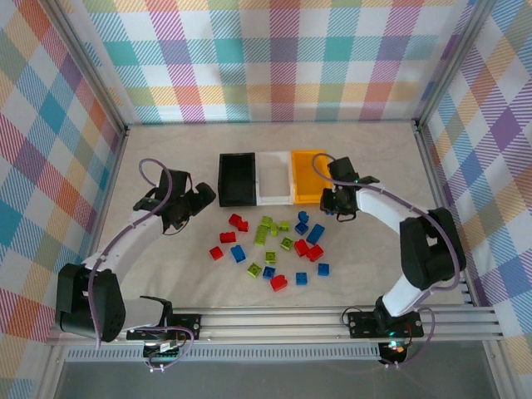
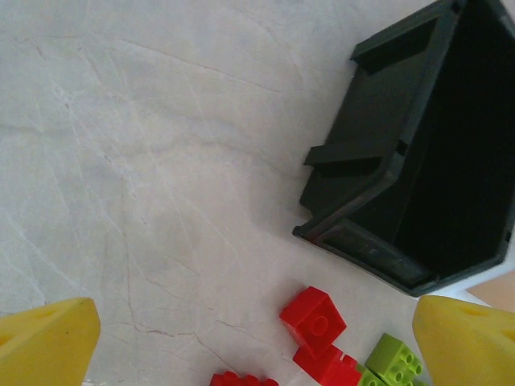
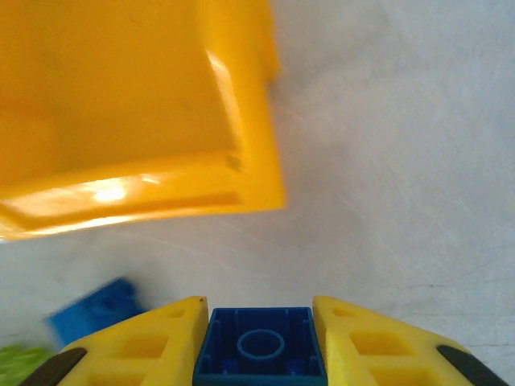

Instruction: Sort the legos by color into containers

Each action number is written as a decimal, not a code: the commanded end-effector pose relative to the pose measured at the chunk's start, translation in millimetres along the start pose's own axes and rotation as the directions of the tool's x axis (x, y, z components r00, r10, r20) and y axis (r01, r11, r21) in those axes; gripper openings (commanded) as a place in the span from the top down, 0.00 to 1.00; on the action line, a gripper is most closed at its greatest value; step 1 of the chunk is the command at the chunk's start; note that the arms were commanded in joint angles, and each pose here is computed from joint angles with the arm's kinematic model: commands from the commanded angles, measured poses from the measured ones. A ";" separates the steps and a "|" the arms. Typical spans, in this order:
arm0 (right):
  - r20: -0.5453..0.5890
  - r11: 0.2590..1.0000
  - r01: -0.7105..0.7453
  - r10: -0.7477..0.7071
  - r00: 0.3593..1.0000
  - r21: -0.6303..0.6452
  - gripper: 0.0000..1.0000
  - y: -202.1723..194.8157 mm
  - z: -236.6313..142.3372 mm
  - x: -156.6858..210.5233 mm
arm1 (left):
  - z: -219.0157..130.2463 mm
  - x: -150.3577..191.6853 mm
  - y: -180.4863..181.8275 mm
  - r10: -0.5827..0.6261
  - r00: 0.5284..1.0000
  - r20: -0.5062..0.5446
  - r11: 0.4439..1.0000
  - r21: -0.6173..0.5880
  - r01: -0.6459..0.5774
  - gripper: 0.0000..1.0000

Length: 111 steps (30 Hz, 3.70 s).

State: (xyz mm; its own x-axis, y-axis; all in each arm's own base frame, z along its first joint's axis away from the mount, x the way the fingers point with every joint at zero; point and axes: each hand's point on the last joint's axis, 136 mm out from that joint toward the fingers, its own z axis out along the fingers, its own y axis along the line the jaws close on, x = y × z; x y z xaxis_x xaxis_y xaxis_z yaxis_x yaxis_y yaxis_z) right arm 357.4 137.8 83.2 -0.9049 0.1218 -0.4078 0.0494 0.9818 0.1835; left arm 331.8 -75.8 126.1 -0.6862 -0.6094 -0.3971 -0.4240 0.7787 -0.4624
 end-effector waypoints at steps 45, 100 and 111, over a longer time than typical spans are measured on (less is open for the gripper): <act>0.147 0.988 0.011 0.012 0.989 -0.155 0.20 51.2 -14.3 -56.0 | 13.0 154.8 62.6 0.205 0.922 -0.327 0.957 -0.130 -0.259 0.17; 0.154 0.984 0.005 0.022 0.988 -0.176 0.20 51.3 -17.7 -50.1 | -11.0 56.2 -22.2 0.290 0.949 -0.121 0.954 -0.046 -0.297 0.70; 0.132 0.988 0.003 0.018 0.991 -0.154 0.20 44.3 -15.4 -40.5 | 48.3 -16.1 -113.4 0.326 0.945 -0.032 0.944 -0.048 -0.327 0.72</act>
State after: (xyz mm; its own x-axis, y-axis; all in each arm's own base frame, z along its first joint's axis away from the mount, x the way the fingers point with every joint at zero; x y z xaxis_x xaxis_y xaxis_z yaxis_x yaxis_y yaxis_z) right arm 394.8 171.8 113.5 -0.8466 0.1533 -0.5097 -0.0089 0.9534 0.3015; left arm 396.2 -169.0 150.1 -0.8139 -0.3295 -0.4786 -0.1936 0.9304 -0.3113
